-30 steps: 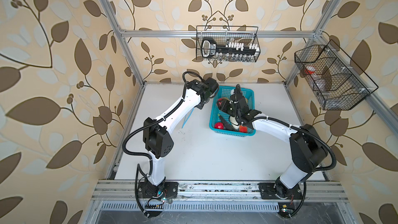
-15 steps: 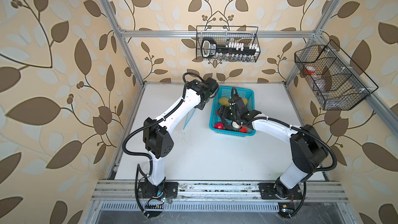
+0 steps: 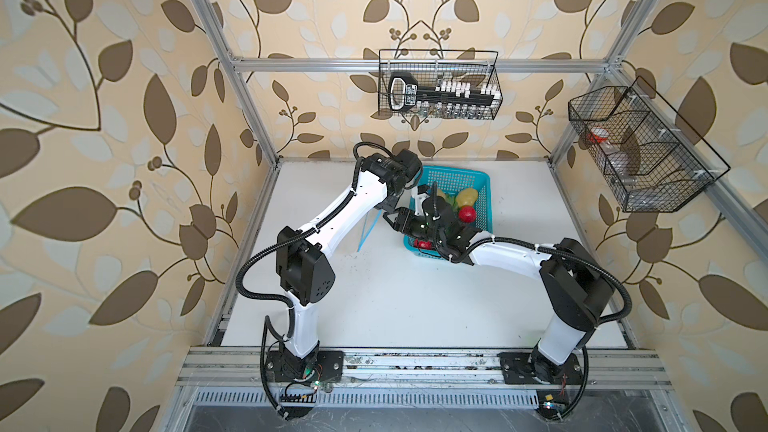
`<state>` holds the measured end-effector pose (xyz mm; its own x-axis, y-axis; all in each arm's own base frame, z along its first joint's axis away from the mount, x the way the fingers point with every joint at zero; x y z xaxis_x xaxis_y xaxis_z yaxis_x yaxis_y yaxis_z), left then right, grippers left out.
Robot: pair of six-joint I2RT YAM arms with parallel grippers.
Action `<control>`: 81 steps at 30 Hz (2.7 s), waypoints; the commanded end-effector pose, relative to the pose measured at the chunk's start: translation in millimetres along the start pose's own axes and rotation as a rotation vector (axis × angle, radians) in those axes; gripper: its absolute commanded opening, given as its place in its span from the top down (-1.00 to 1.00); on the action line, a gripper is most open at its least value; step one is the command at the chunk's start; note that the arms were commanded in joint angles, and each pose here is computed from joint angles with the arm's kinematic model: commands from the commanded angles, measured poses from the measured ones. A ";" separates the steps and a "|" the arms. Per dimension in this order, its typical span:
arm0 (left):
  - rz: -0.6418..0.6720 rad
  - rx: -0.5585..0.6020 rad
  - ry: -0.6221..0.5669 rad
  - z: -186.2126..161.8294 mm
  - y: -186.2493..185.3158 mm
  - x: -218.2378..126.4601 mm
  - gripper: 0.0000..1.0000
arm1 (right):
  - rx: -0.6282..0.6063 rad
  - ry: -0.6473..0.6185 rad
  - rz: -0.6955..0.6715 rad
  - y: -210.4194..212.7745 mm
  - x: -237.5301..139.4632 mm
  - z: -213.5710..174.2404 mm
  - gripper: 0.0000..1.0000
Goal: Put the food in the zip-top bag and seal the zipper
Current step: 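Reach the right gripper to the blue zipper lip beside the left gripper, then hold the blue zipper with both grippers and pull the bag mouth taut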
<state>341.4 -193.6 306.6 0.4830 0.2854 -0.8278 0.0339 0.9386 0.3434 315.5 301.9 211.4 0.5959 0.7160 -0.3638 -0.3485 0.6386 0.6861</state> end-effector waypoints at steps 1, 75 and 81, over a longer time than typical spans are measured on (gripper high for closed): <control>-0.016 -0.030 -0.045 0.2 13.1 -23.7 1.00 | 0.039 -0.070 0.129 22.4 2.0 13.6 -0.11; 0.286 0.050 -0.146 20.3 93.4 -40.9 1.00 | -0.059 0.053 -0.216 -57.2 2.5 35.3 0.70; 0.340 0.040 -0.141 28.5 84.2 -30.0 1.00 | -0.103 0.051 -0.117 -15.7 5.3 43.0 0.33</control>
<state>355.0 -138.0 362.1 0.5908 0.4672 -0.6577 -0.0162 0.8219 0.5693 357.9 275.4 218.1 0.6275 0.6280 -0.4602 -0.3331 0.7509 0.5703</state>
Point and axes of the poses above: each gripper's point midway between its finger pads, its own x axis out along the fingers, its own y axis along the line the jaws close on, z = x × y, the point moved 10 cm from there along -x, back along the fingers, and after that the axes turned 11 degrees about -x, right-handed, at the moved point
